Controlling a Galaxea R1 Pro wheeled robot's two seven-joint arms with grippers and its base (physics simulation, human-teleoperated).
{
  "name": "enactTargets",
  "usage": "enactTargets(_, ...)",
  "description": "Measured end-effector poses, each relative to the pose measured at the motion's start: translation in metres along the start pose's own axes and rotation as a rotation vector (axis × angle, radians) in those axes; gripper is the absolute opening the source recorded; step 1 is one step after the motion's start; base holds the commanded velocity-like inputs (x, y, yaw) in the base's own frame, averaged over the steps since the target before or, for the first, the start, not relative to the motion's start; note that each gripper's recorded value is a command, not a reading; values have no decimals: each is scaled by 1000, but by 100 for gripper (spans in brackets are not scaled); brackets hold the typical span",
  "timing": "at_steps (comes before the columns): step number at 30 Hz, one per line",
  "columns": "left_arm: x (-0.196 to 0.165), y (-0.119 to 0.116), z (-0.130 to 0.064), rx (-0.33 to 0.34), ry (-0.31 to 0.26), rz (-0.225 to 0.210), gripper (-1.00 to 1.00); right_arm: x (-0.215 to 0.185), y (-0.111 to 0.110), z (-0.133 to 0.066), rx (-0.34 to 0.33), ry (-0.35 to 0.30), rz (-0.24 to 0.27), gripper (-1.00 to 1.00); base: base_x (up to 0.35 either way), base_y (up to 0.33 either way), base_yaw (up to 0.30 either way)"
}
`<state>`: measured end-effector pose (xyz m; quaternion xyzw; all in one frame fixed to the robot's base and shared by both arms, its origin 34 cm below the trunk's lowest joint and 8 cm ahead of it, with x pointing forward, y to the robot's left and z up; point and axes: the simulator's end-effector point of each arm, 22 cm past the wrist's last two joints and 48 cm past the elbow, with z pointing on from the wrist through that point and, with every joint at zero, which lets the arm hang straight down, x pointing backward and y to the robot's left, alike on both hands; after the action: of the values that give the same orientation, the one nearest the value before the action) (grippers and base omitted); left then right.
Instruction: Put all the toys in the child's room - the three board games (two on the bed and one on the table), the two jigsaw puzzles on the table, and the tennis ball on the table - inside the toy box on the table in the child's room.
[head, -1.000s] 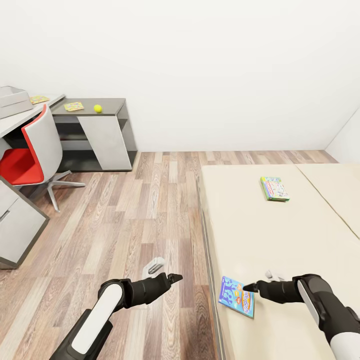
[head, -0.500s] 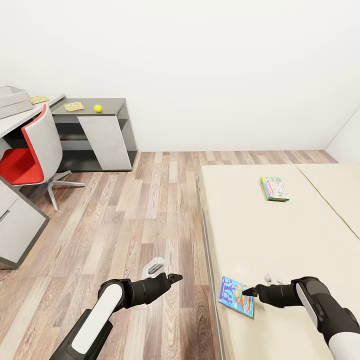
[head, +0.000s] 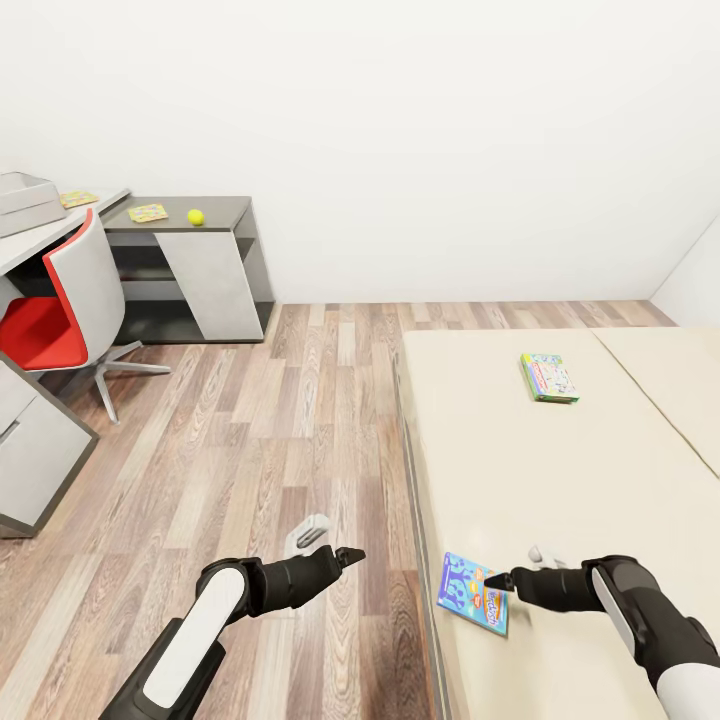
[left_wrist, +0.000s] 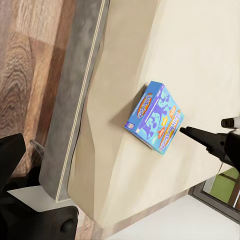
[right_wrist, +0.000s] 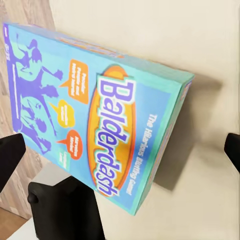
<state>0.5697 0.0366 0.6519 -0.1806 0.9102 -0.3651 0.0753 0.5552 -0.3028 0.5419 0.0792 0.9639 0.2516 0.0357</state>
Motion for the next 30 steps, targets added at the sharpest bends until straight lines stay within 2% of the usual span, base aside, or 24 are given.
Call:
enactTargets(21,0,0,0,-1,0,0,100,-3,-2,2,-1,-22,-19,100,0,0,3)
enactTargets(30,0,0,0,-1,0,0,100,-3,-2,2,-2,-24,-19,100,0,0,128)
